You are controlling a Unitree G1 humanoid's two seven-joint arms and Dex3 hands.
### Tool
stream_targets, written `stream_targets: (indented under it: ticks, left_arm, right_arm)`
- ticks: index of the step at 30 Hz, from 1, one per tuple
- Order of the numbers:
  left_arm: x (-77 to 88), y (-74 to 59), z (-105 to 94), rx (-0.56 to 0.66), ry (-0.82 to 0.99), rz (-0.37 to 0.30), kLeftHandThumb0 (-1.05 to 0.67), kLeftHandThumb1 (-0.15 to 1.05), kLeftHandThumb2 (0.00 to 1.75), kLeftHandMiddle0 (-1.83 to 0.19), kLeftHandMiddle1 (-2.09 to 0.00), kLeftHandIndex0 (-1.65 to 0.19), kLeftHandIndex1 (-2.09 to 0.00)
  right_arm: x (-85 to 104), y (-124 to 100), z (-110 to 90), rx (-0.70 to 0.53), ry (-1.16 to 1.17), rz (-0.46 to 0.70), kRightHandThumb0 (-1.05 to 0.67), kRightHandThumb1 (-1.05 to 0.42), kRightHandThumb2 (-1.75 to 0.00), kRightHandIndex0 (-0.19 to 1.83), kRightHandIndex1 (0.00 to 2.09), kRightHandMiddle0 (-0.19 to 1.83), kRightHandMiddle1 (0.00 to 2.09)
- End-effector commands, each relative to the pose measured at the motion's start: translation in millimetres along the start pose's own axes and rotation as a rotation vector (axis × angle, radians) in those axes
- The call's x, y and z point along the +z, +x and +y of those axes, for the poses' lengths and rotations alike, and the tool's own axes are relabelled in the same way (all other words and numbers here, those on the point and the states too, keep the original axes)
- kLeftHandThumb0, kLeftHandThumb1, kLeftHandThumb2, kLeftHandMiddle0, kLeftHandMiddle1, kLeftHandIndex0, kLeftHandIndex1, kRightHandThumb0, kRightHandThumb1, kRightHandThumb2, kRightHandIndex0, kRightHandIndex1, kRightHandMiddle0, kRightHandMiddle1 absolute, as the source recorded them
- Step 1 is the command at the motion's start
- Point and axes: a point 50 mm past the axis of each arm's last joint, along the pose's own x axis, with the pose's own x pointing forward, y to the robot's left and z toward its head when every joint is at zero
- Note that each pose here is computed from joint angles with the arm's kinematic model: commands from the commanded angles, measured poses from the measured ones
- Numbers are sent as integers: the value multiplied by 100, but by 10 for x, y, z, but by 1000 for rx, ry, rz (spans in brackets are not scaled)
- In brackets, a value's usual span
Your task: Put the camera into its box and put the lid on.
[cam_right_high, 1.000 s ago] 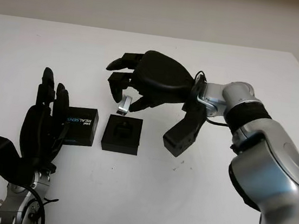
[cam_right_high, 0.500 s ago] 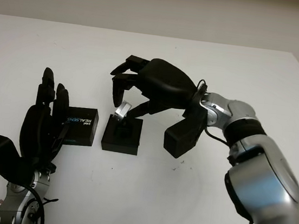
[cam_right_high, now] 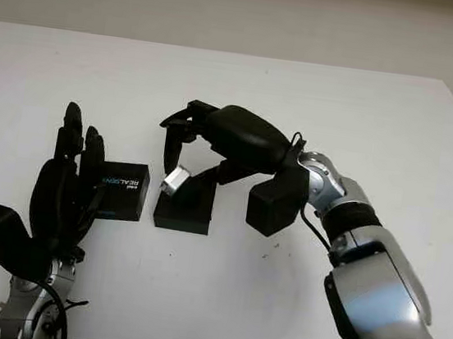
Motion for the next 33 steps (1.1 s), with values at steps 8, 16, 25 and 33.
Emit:
stream_targets:
  ticks: [8,16,25,33]
  left_arm:
    - [-3,-27,7,6,-4,3,-65,105,44,19,-4,19,-4]
    - [-3,-35,9,7,-10,3,-66,105,43,19,-3,19,-4]
    - [-1,-35,12,1,1,2,-66,105,44,19,-4,19,-4]
    - [3,-35,7,3,0,3,-66,105,44,19,-4,18,-4]
  right_arm:
    - [28,9,35,-24,-7,-23,-34,-97,-5,9,83,45,146]
    - [23,9,64,-13,-34,-20,-32,-97,-5,8,85,46,147]
    - [14,15,62,0,-54,-11,-32,-96,-5,7,87,47,147]
    - [5,5,43,7,-61,-6,-31,-96,-5,6,87,47,146]
